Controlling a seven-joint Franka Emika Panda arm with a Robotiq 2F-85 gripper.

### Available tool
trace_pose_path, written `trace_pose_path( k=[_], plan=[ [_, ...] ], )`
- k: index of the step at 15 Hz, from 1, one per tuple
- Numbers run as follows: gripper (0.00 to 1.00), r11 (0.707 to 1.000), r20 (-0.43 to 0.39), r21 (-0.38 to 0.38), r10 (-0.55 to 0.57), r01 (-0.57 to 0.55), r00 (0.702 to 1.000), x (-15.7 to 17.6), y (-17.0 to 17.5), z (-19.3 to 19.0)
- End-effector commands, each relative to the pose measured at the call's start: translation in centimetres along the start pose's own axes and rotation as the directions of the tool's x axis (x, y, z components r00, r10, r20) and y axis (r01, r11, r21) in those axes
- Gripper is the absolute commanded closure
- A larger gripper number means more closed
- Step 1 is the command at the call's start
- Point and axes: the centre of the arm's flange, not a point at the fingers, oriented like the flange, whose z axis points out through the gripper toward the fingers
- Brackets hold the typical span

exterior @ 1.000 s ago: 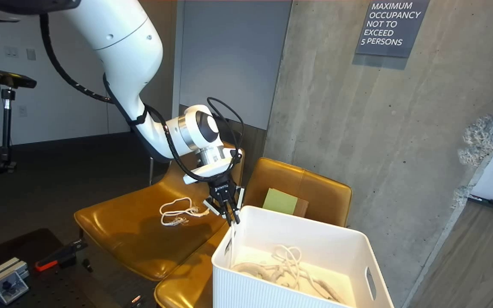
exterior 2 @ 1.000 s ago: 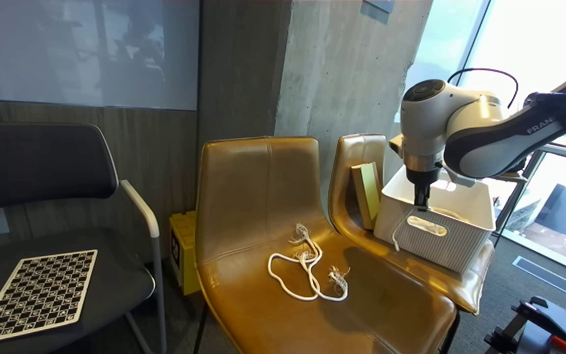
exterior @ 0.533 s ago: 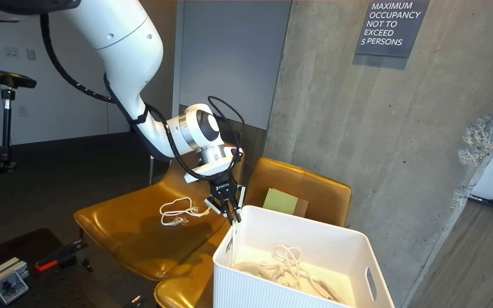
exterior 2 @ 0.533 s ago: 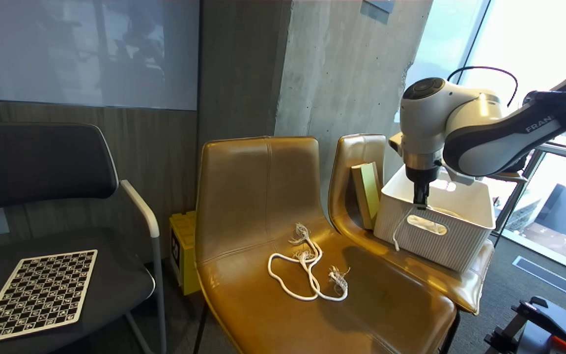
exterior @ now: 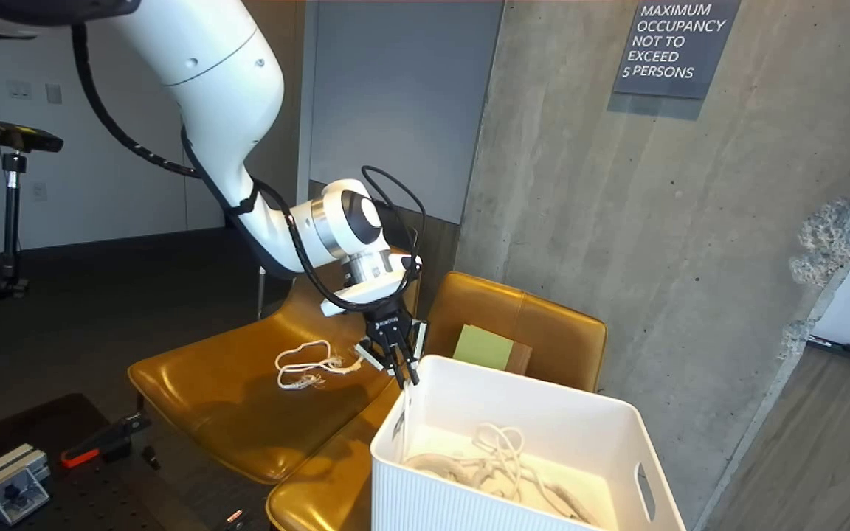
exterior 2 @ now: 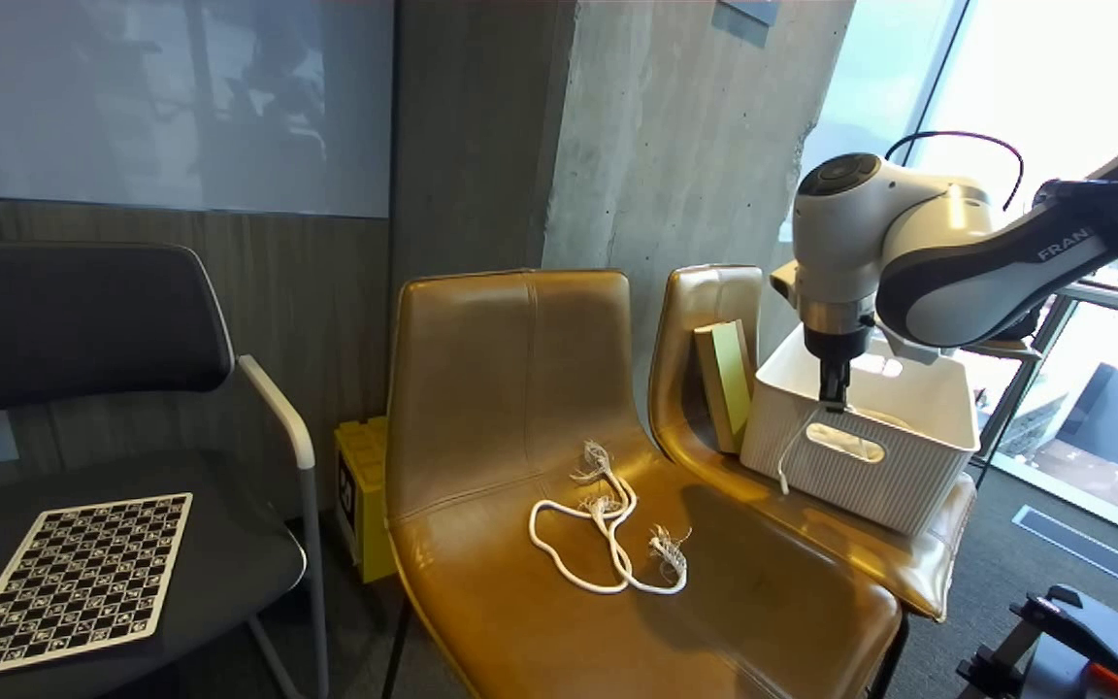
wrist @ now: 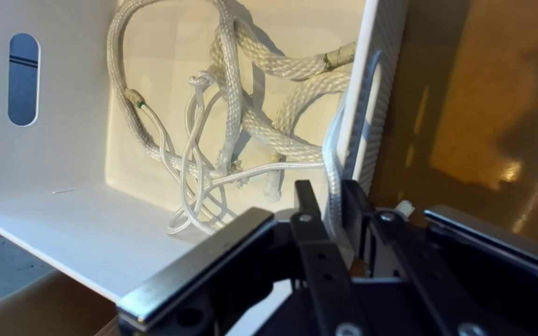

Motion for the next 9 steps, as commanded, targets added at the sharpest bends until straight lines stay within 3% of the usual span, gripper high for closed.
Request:
trace_pose_path(
  k=[1,4,5,6,8,9],
  plan=[
    [0.55,1.000,0.014,-0.001,-0.007,0.007,1.000,-0.01,1.27,0.20],
    [0.48,1.000,0.016,-0.003,-0.006,0.007,1.000,-0.33,1.34,0.46],
    [0.54,1.000,0.017,-0.003,-0.005,0.006,1.000,-0.43,1.34,0.56],
    [0.54,1.000,0.017,-0.003,-0.005,0.005,1.000,-0.49,1.34,0.59],
    [0.72,1.000,0.017,-0.001,-0.005,0.005,1.000,-0.50,1.28,0.64],
    [0.71,1.000,0.017,-0.001,-0.006,0.006,1.000,-0.50,1.22,0.64]
  ],
)
